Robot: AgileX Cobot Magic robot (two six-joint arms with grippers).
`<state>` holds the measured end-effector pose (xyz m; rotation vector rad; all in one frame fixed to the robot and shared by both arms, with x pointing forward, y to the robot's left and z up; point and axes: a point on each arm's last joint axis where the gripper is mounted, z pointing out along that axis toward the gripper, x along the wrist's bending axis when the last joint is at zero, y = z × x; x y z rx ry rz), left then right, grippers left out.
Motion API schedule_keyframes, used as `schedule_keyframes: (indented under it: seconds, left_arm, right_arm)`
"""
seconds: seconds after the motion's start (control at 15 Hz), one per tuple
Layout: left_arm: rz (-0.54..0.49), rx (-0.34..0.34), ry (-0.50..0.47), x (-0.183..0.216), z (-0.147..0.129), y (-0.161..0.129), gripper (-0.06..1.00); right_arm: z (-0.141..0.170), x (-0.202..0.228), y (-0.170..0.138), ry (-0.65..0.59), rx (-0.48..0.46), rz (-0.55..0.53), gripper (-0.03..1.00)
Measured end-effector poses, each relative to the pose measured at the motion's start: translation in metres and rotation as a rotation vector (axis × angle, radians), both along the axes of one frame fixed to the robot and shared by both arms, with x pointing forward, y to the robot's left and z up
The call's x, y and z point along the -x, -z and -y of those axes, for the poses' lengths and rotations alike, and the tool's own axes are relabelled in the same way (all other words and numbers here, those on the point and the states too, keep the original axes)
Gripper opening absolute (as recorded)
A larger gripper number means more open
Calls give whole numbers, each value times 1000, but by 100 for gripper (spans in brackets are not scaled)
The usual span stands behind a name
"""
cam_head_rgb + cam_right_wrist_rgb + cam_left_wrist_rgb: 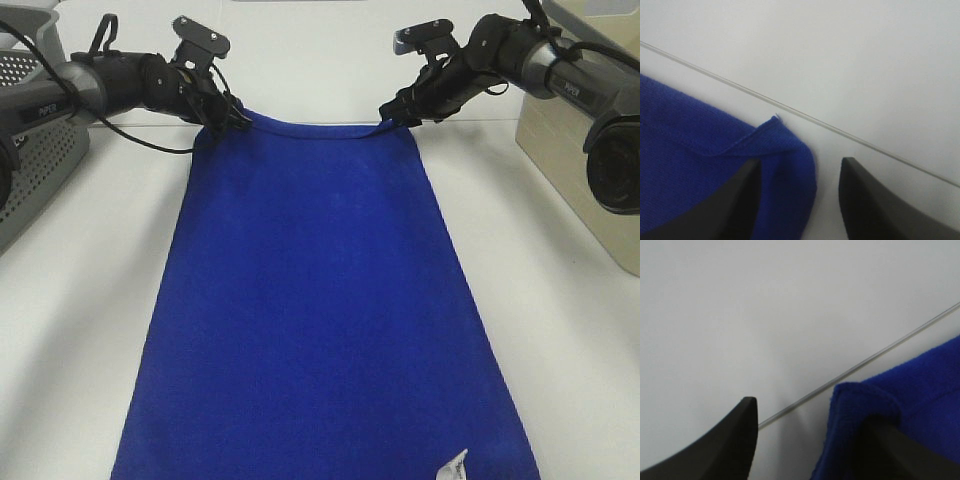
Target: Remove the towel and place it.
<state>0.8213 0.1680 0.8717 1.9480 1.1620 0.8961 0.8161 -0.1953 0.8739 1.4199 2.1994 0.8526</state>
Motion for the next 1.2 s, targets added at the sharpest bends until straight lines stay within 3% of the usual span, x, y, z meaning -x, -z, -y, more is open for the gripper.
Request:
schedule_keyframes:
  seconds: [0.27,0.47,0.67,0.87,1.07,1.2]
  left_arm:
    - [-104,174,-145,0,-15,5,50]
    - [-210,225,-198,4,-19,11,50]
    - [-307,224,-200,8,-18,5,50]
    - [-346,214,-180,7,-16,-31,50]
    - [-482,170,-156,21,-16,-72,50]
    - [-512,164,-152,29,-17,-94,51]
  right_arm:
    - [-1,1,0,-1,-7,-12,50]
    - [-1,4,3,-1,-13,-56,50]
    - [-2,11,-14,-26,-11,-113,50]
    - [-3,22,-55,-57,-16,-160,50]
    - [-2,43,-97,-67,-30,-282,50]
    - [-1,55,-120,-67,-30,-330,57]
